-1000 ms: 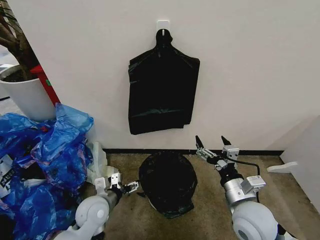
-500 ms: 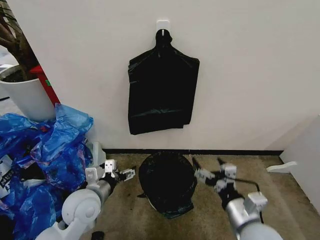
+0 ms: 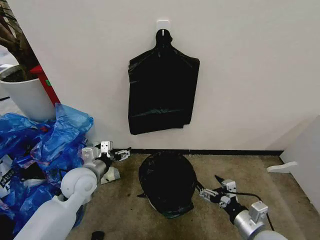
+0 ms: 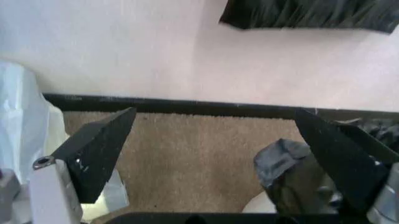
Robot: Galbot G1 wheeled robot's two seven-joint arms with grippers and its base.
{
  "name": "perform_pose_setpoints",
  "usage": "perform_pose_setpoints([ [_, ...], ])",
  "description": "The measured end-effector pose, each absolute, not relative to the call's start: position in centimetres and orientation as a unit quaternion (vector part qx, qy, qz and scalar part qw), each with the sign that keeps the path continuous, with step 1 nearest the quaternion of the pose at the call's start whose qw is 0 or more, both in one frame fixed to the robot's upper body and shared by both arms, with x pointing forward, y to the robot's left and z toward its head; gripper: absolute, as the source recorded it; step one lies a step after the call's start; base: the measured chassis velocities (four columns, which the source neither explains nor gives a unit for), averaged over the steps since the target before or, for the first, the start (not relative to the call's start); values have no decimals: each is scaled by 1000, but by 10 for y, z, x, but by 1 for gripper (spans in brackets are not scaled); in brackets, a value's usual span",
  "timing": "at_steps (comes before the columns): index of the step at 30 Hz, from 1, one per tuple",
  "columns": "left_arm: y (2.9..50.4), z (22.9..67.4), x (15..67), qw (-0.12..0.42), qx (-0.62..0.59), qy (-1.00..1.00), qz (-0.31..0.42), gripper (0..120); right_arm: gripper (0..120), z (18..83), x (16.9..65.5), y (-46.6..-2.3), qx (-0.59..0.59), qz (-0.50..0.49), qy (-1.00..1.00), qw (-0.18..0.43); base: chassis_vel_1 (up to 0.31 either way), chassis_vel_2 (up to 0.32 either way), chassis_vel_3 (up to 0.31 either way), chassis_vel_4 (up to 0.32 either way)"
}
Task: Place the garbage bag over the trash bin.
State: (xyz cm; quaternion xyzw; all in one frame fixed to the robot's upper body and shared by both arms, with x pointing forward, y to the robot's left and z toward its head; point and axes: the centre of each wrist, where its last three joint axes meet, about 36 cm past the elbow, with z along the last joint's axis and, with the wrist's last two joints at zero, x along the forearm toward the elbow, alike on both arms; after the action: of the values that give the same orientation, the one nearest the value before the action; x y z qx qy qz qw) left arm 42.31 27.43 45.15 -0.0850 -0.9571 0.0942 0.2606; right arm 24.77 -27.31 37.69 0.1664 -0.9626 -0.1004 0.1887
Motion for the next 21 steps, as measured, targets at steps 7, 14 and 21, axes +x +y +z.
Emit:
perform_pose_setpoints([
  [7,290,432,466,258,-47,-960,92,100,100,344,240,-295,197,-67,-955,212,0,0,0,0],
  [14,293,432,498,255,-30,-961,99,100,100,314,244,-300,259,-60,-936,232,0,0,0,0],
  [21,294,429,531,266,-63,-955,117,100,100,286,261,-306,301,-69,-924,227,0,0,0,0],
])
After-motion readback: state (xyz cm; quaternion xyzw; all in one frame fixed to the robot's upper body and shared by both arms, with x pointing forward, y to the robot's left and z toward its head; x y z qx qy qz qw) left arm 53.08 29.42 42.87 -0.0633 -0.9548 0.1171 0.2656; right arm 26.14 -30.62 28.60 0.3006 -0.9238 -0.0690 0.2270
